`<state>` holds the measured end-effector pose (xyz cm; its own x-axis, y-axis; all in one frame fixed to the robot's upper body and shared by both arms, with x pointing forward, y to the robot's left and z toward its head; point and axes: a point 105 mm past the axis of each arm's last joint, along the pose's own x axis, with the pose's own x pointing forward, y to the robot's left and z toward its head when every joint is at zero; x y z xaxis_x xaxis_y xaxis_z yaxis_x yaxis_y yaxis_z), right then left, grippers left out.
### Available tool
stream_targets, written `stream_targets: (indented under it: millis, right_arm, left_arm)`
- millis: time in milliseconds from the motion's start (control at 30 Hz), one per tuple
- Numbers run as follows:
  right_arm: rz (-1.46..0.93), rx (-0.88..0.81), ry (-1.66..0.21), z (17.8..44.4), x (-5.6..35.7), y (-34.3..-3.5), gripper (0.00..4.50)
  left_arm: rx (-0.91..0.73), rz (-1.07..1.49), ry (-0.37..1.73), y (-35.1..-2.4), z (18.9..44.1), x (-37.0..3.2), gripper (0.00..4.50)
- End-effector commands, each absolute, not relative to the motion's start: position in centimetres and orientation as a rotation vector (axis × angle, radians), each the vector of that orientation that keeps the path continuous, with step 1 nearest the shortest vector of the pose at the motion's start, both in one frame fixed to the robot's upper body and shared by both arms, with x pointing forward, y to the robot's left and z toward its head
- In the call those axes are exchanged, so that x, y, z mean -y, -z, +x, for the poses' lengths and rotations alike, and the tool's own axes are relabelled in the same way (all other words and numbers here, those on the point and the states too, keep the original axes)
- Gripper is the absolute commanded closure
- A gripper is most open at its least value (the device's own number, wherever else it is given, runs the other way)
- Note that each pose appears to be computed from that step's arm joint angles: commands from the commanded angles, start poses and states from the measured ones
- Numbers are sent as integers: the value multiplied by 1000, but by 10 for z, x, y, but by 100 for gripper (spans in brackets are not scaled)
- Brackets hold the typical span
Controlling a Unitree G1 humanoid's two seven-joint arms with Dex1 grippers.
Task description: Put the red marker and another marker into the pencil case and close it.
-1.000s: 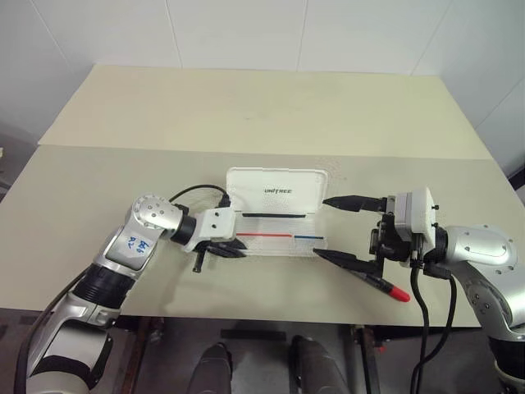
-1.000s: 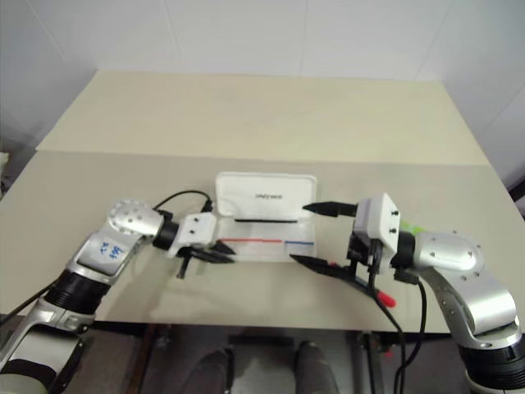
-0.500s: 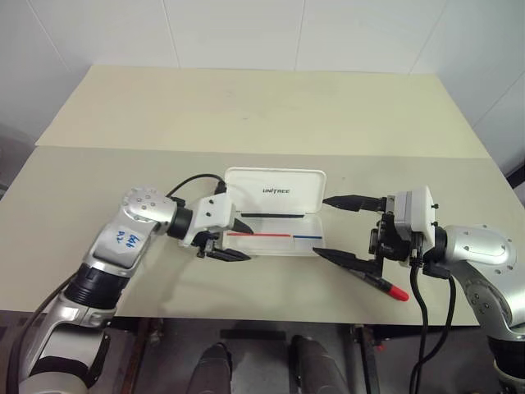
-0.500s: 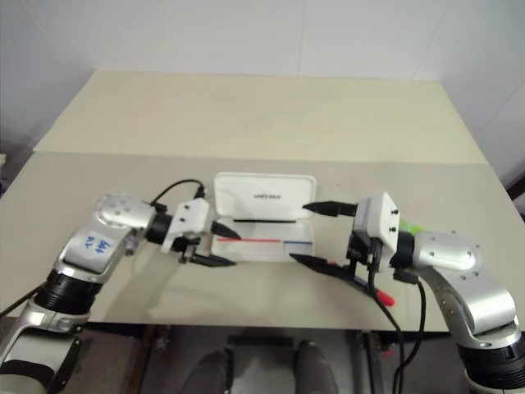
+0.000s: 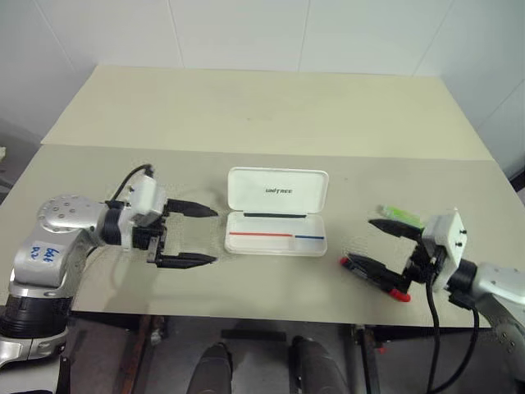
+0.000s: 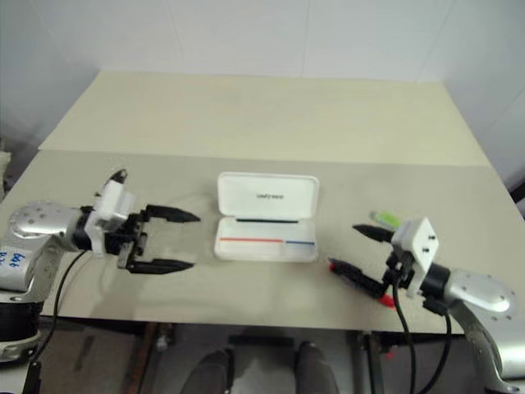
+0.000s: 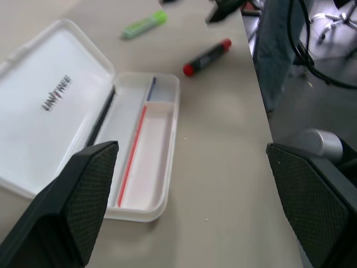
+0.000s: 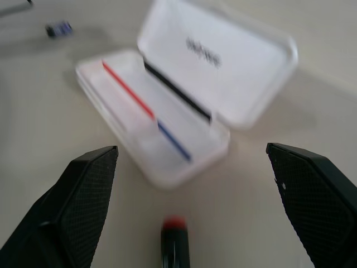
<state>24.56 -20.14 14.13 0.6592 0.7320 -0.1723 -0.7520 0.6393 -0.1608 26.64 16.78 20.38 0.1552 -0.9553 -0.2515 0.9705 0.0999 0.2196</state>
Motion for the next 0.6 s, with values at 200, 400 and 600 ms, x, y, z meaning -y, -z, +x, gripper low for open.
stream_targets:
  millis: [200,400,600]
  right_arm:
    - [-266,-182,-841,235,223,-116,0]
    - [-245,-227,-822,236,234,-94,0]
    - [-235,-262,-834,236,239,-79,41]
  left_arm:
    - [-45,339,1449,-214,266,-174,4]
    - [-39,337,1462,-214,268,-168,4]
    - [-30,347,1457,-217,270,-167,0]
